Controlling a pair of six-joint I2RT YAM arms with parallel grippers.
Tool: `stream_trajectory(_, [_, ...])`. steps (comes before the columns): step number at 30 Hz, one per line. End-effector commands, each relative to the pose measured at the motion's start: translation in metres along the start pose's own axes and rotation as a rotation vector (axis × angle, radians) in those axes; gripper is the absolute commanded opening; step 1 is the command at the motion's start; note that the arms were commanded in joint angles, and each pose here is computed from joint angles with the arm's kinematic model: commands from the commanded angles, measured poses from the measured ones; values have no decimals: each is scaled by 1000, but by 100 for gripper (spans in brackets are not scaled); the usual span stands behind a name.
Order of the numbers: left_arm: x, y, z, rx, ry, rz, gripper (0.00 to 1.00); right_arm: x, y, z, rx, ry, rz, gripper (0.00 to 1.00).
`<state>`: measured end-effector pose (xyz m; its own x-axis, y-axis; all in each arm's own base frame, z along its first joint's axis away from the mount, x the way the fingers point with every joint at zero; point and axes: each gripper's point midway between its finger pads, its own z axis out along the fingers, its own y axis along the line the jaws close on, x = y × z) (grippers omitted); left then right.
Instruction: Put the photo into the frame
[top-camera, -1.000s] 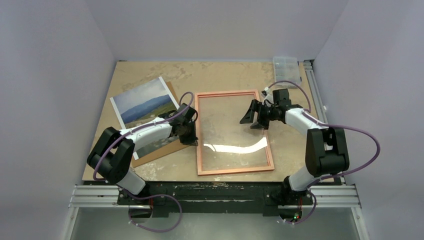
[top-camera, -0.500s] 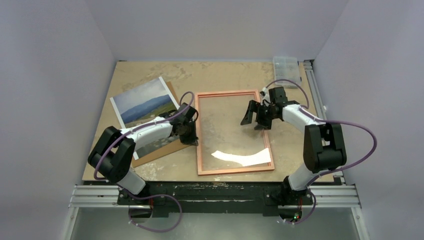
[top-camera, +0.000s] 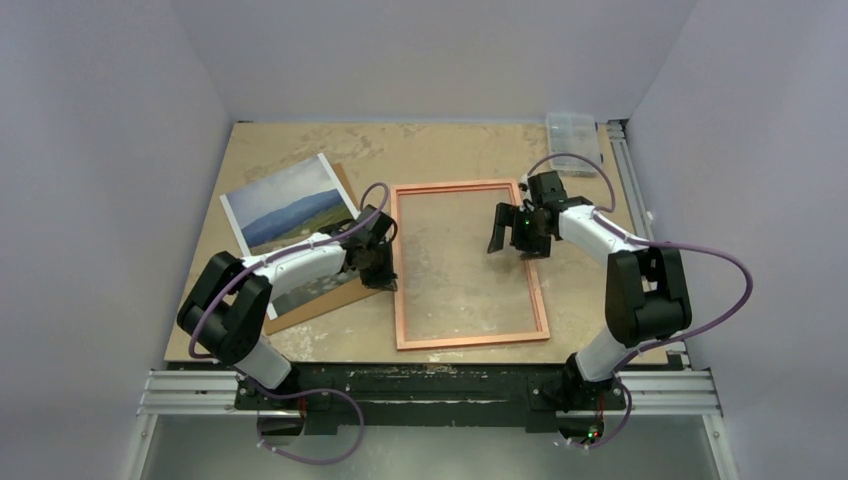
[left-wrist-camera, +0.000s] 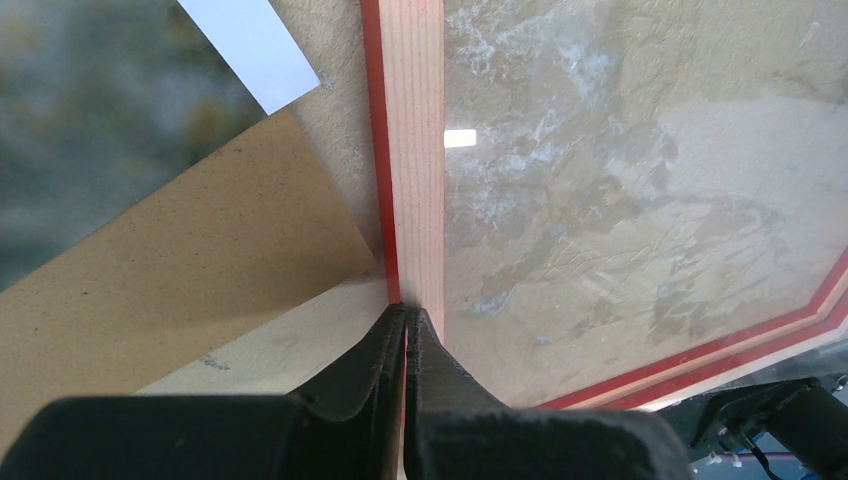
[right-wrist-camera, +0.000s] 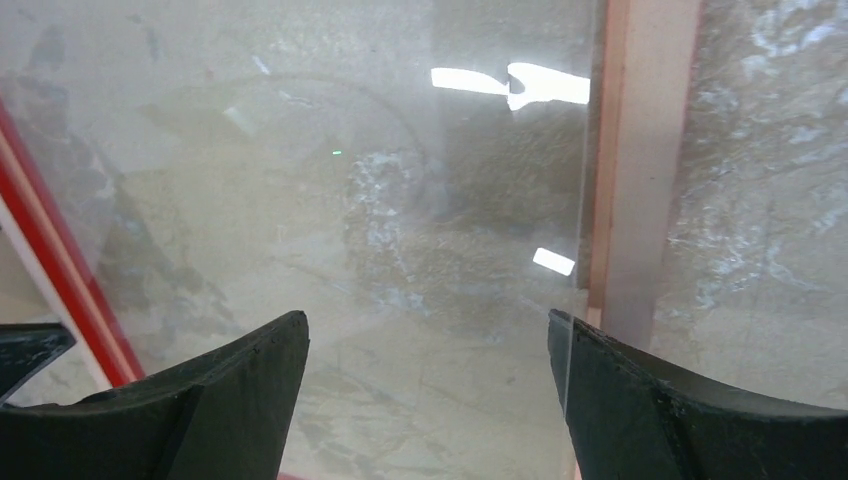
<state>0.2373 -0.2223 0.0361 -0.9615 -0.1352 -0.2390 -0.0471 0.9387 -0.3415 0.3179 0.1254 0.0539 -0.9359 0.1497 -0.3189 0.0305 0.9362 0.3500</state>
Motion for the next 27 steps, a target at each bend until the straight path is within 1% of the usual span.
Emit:
stream_trajectory(1, [14,25,19,-108,33,32,0,-18,-5,-14,86,-85,-46,88])
stream_trajectory(9, [13,24,20,-107,33,33,0,-25,-15,-24,182,-138,-63,90])
stream_trajectory(14, [11,20,20,-104,34,45,0,-30,-13,-33,179,-185,-41,90])
stream_trajectory(19, [5,7,21,-96,28,71,0,-31,-10,-39,161,-209,-16,90])
stream_trajectory(24, [-7,-8,24,-91,18,89,6,-25,0,-40,92,-199,-28,90])
stream_trajectory(25, [-9,-9,24,-92,14,90,9,-25,1,-42,90,-202,-28,91])
stream_trajectory(27, [-12,-9,19,-95,-7,87,16,-23,13,-44,31,-206,-38,91])
